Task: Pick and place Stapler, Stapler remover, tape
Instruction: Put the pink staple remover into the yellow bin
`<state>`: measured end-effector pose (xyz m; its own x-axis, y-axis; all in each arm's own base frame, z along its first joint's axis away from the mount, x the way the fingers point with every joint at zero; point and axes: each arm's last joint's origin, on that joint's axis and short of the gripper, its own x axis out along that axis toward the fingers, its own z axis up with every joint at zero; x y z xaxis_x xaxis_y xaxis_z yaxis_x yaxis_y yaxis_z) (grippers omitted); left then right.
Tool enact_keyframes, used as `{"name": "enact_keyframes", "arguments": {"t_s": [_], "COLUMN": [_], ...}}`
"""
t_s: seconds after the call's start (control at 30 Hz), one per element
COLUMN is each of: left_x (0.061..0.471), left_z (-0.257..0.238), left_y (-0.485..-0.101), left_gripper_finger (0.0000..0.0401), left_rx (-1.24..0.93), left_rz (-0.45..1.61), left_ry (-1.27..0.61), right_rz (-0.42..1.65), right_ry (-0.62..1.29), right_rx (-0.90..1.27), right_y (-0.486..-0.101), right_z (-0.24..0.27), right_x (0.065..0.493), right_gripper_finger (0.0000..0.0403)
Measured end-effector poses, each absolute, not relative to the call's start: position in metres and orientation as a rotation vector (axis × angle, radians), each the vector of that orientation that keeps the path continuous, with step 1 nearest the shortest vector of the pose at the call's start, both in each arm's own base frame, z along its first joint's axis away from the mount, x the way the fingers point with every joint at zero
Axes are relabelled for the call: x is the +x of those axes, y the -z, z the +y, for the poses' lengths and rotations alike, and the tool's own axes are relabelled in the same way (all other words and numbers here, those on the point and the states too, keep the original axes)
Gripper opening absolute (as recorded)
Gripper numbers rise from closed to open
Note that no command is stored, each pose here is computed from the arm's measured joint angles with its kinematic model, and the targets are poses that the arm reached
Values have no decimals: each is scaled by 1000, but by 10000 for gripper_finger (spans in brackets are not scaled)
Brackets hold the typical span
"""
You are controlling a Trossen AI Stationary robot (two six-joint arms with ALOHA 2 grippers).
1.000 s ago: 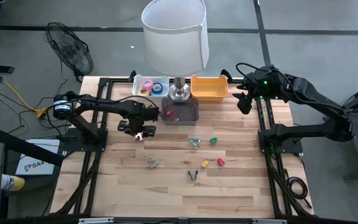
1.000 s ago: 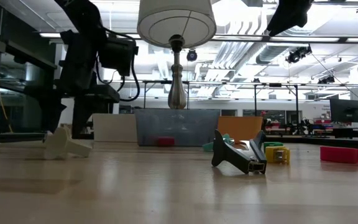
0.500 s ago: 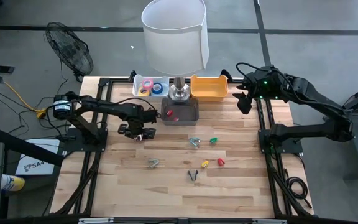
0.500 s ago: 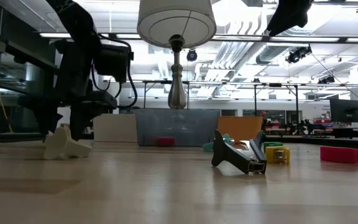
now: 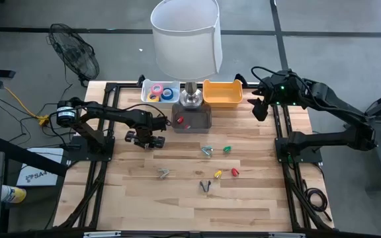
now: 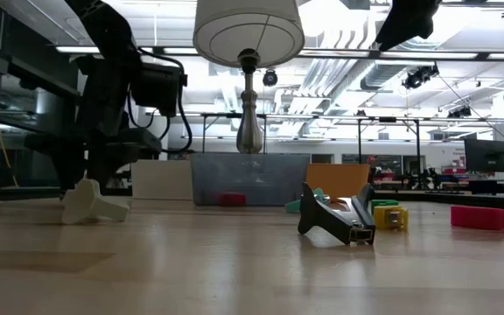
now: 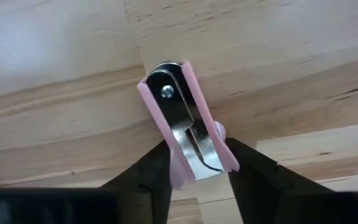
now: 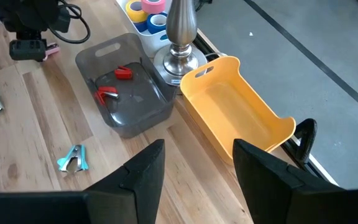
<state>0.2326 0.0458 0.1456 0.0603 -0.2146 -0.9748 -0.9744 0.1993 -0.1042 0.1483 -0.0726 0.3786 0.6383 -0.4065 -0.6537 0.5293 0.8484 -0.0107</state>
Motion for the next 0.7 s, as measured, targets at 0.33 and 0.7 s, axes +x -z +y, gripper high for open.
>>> {"name": "enact_keyframes", "arguments": {"t_s": [0.33, 0.7], "left_x": [229, 227], "left_z": [46, 47], "left_y": [-145, -145], "left_gripper_finger": [101, 102], "left_rx": [-1183, -959], "left_rz": [1428, 1485], "left_ry": [-878, -731], "right_rz": [697, 699], "right_ry": [545, 537], "right_rx": [186, 176], "right_y": [-379, -379], "right_z": [-73, -73], "right_x": [148, 148], "right_gripper_finger": [181, 181]}}
